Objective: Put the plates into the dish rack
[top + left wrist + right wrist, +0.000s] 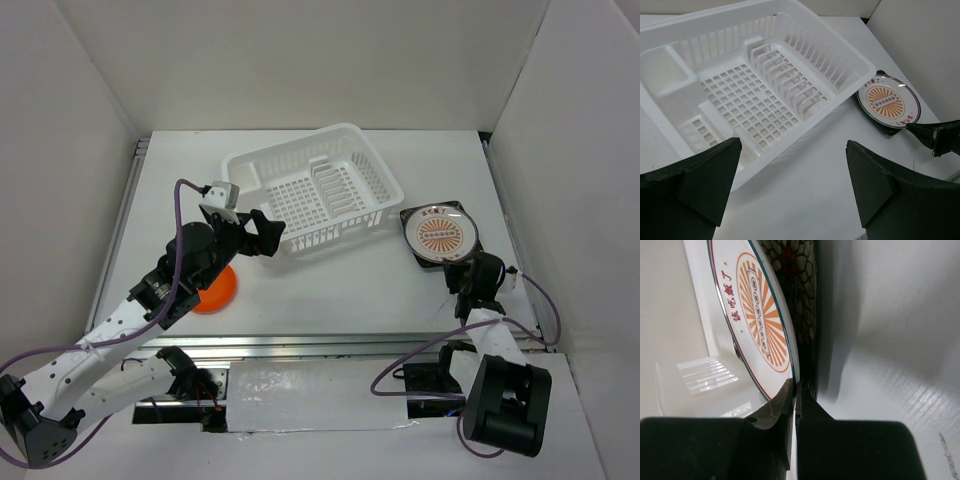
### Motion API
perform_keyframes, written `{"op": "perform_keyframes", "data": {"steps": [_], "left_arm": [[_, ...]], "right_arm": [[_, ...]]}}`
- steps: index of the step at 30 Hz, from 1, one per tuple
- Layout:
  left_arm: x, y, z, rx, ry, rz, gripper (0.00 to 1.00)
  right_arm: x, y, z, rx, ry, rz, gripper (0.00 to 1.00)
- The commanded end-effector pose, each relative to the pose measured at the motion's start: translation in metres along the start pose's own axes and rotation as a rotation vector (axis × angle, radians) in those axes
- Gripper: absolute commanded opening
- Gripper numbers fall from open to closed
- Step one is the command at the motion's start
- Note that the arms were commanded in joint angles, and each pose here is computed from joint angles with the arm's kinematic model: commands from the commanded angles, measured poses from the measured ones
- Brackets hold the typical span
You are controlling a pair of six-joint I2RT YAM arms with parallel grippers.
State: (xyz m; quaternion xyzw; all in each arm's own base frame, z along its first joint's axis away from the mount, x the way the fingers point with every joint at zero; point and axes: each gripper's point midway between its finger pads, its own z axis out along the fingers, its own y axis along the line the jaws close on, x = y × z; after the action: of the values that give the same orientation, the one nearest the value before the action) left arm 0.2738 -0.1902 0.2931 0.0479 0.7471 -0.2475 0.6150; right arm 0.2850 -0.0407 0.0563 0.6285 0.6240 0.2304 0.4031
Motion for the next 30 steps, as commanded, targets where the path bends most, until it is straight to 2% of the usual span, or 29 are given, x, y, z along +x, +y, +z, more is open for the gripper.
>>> {"op": "perform_keyframes", "data": {"steps": [1, 5, 15, 23, 30], "left_arm": [[-0.016, -0.010, 0.002, 0.035, -0.056, -0.024, 1.00], [-0.016, -0.011, 0.002, 0.040, -0.054, -0.024, 1.00], [-0.012, -0.018, 0.008, 0.070, -0.029, -0.029, 1.00], [-0.007, -0.033, 0.016, 0.136, 0.008, -0.011, 0.97], [-0.023, -0.066, 0.026, 0.270, 0.037, 0.013, 0.96]], "right_arm": [[-0.004, 0.016, -0.007, -0.048, -0.008, -0.020, 0.00], [-0.006, 0.021, -0.011, -0.066, -0.017, -0.025, 0.00], [-0.025, 0.078, -0.038, -0.225, -0.083, -0.084, 0.00], [-0.035, 0.099, -0.054, -0.283, -0.124, -0.104, 0.00], [-0.055, 0.143, -0.105, -0.385, -0.219, -0.163, 0.00]]}}
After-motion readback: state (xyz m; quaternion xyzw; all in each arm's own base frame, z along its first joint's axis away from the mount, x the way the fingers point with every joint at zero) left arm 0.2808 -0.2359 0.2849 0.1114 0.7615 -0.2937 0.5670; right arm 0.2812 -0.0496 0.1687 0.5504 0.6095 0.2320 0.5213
